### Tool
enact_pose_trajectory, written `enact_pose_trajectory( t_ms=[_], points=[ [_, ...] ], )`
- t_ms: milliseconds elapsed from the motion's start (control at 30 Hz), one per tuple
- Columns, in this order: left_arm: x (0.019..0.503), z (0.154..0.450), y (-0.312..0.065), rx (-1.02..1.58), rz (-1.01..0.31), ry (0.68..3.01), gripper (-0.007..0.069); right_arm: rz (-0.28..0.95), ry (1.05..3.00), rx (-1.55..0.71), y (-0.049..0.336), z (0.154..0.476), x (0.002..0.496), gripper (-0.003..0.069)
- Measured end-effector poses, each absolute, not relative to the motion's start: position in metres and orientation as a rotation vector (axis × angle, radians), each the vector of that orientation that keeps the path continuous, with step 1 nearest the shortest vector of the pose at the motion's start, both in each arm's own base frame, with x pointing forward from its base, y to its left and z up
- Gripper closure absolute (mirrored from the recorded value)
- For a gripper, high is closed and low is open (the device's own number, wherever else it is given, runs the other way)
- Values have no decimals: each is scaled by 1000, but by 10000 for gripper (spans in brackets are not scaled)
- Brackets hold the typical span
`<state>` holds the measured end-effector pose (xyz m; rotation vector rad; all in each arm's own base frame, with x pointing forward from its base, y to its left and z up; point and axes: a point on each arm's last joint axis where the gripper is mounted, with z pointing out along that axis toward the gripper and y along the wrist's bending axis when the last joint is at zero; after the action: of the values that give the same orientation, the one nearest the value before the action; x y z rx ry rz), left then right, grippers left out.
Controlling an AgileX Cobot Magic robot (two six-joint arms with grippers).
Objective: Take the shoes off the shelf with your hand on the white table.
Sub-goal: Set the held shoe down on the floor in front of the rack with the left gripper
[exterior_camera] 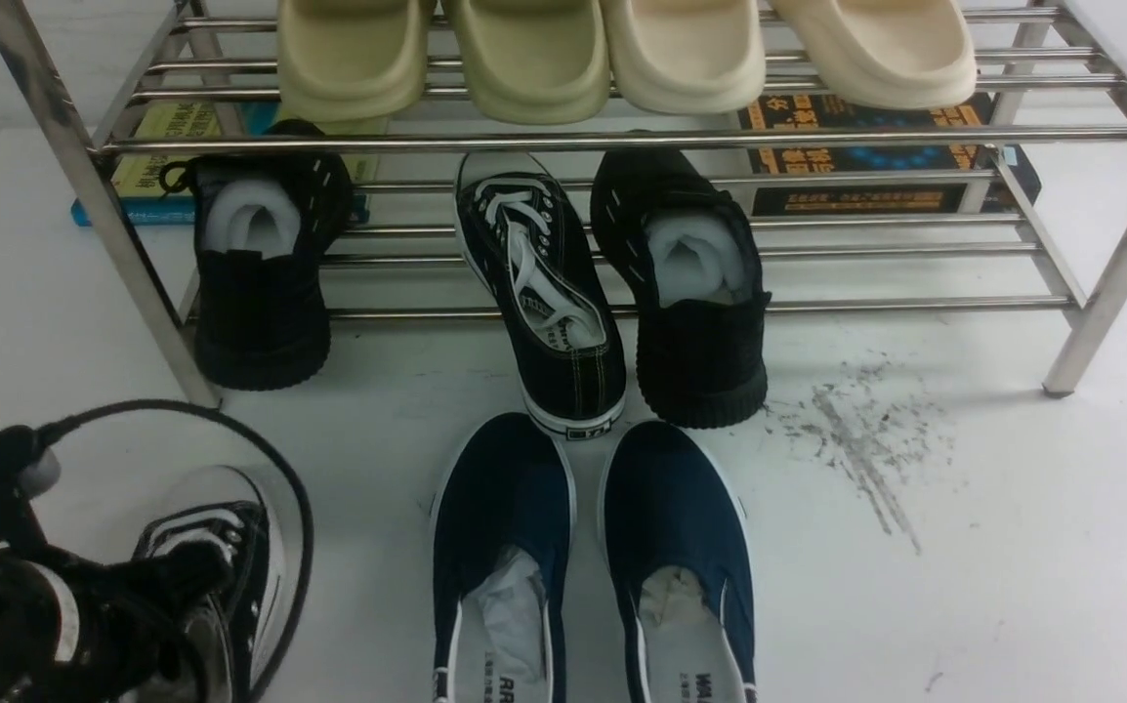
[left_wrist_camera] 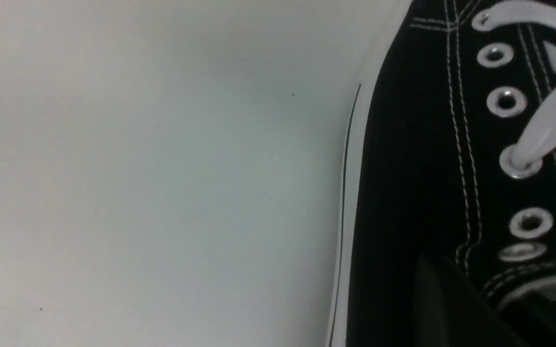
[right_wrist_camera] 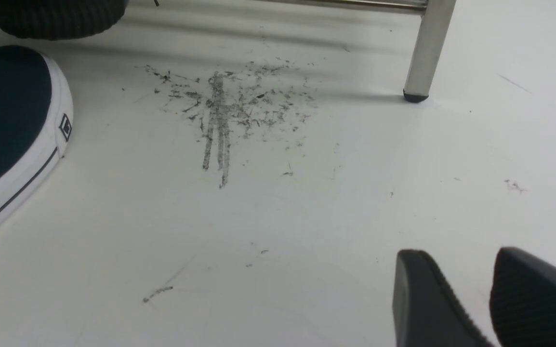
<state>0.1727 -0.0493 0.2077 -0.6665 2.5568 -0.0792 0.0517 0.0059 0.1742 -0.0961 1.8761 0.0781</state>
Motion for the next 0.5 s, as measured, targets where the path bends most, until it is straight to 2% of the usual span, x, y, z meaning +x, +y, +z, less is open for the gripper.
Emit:
enact_pose_trajectory(
  t_ms=[300,500],
  points=[
    [180,188,-53,-640,2,2655,602,78,1876,-96,6,174,52,421],
    [182,184,-54,-635,10,2668,601,78,1876,-96,6,174,52,421]
  ],
)
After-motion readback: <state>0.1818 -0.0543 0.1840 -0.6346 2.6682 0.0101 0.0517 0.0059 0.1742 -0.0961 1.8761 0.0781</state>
